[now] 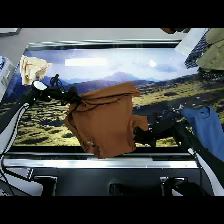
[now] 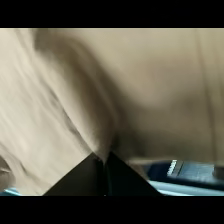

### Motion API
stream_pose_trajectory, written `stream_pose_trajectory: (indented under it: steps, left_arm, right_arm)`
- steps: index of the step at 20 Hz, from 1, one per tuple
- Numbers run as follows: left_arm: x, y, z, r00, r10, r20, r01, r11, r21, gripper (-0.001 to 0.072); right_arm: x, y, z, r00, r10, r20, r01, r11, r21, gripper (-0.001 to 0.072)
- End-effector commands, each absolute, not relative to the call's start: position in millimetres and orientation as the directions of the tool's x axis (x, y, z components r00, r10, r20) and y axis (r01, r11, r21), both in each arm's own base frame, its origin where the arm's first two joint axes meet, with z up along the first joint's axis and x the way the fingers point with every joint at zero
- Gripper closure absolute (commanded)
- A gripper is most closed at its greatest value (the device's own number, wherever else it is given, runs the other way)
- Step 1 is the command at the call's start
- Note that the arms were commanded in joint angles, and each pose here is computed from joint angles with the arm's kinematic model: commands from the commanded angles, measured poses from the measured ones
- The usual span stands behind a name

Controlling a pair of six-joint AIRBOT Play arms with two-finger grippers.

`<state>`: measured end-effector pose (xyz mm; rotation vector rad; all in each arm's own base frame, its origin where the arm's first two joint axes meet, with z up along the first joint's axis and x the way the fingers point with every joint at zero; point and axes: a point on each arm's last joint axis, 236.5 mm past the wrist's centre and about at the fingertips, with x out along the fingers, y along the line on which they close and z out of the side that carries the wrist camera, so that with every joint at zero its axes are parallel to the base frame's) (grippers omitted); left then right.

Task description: Fold the clothes and pants, and hang the long-sleeved shirts on hangers.

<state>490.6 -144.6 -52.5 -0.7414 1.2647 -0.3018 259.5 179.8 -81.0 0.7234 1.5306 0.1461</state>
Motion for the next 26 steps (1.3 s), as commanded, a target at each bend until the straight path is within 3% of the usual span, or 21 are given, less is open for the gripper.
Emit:
stream_pose_trajectory:
  steps: [1,4,7,13,14,17,19,21,26]
  left_arm:
    - [487,-145,-53,0.285,-0.593,-0.753,-0.186,0.737,-0.650,0.0692]
    - [478,-145,-54,0.247,-0.606,-0.756,-0.190,0.735,-0.651,0.0692]
    - [467,-148,-55,0.200,-0.618,-0.761,-0.189,0.737,-0.649,0.0692]
    - [454,-161,-55,0.148,-0.633,-0.760,-0.174,0.739,-0.650,0.0692]
    - [454,-162,-55,0.146,-0.634,-0.759,-0.172,0.740,-0.651,0.0692]
    - [453,-165,-55,0.142,-0.635,-0.759,-0.167,0.741,-0.651,0.0692]
    - [453,-165,-55,0.142,-0.635,-0.759,-0.167,0.741,-0.651,0.0692]
    - [453,-165,-55,0.142,-0.635,-0.759,-0.167,0.741,-0.651,0.0692]
    - [449,-165,-55,0.128,-0.638,-0.759,-0.168,0.741,-0.651,0.0692]
  right_arm:
    - [310,154,-53,0.195,0.408,-0.892,0.288,0.845,0.450,0.0684]
    - [405,68,18,0.442,0.240,-0.864,0.385,0.819,0.425,0.0684]
    - [479,4,75,0.616,0.175,-0.768,0.438,0.735,0.518,0.0684]
    - [536,23,31,0.602,0.245,-0.760,0.453,0.679,0.578,0.0668]
    - [534,31,21,0.578,0.266,-0.772,0.463,0.672,0.578,0.0580]
    - [513,38,23,0.506,0.325,-0.799,0.456,0.685,0.567,0.0406]
    - [478,28,37,0.422,0.361,-0.831,0.397,0.751,0.528,0.0383]
    - [436,8,43,0.316,0.366,-0.875,0.358,0.808,0.467,0.0292]
    - [363,47,16,0.162,0.463,-0.871,0.327,0.808,0.490,0.0291]
